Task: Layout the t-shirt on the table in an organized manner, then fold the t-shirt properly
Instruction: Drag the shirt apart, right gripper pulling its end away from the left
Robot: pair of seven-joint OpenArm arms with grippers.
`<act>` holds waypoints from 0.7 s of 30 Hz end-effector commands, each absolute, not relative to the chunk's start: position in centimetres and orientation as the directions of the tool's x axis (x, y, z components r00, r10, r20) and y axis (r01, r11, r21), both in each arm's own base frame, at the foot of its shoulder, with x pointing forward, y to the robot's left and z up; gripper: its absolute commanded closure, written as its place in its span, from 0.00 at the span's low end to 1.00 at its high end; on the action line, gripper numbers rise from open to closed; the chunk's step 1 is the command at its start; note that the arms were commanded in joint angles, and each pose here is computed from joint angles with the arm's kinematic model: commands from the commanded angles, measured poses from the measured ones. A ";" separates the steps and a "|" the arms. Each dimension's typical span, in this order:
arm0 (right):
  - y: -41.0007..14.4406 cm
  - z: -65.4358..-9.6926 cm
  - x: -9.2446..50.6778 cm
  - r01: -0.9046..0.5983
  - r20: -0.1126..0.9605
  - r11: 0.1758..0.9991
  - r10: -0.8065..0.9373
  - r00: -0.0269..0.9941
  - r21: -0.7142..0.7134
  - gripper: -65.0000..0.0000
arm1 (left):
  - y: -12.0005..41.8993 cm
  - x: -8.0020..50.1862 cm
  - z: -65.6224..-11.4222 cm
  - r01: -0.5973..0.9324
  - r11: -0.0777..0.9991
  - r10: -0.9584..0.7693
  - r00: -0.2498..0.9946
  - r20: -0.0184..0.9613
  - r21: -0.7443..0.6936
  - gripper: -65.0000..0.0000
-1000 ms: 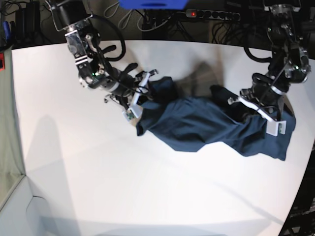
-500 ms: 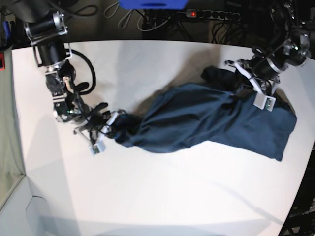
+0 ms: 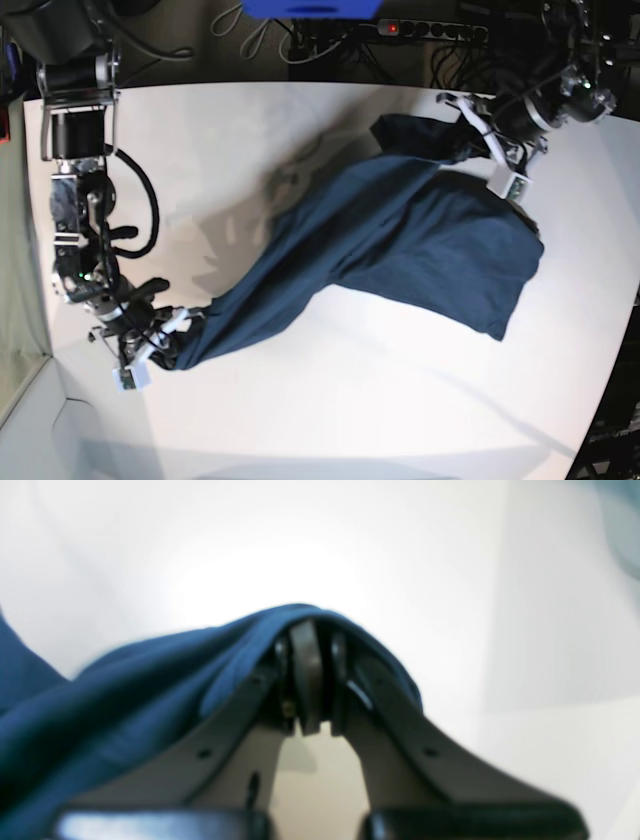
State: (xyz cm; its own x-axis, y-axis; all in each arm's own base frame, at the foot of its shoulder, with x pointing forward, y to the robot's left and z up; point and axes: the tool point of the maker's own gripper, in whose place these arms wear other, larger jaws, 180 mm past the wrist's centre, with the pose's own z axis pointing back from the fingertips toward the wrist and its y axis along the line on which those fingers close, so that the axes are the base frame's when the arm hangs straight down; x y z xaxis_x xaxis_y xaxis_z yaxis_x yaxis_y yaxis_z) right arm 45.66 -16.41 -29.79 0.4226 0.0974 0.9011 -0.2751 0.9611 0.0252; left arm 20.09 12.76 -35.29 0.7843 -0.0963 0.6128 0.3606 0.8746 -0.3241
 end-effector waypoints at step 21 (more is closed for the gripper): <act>-21.9 -29.1 40.1 -0.235 0.881 0.966 0.202 0.427 -0.108 0.52 | -3.2 20.5 -31.5 0.637 0.608 -0.158 0.681 0.715 -0.473 0.87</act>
State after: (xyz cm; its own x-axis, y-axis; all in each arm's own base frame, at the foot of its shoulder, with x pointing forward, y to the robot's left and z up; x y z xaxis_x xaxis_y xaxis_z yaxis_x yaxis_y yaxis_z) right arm 38.93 -21.92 -31.43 0.4923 0.2037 0.8462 -0.2344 0.9673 -0.0965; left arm 20.12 -2.81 -32.61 0.7011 -0.1805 0.6899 0.6229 0.6258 -0.4693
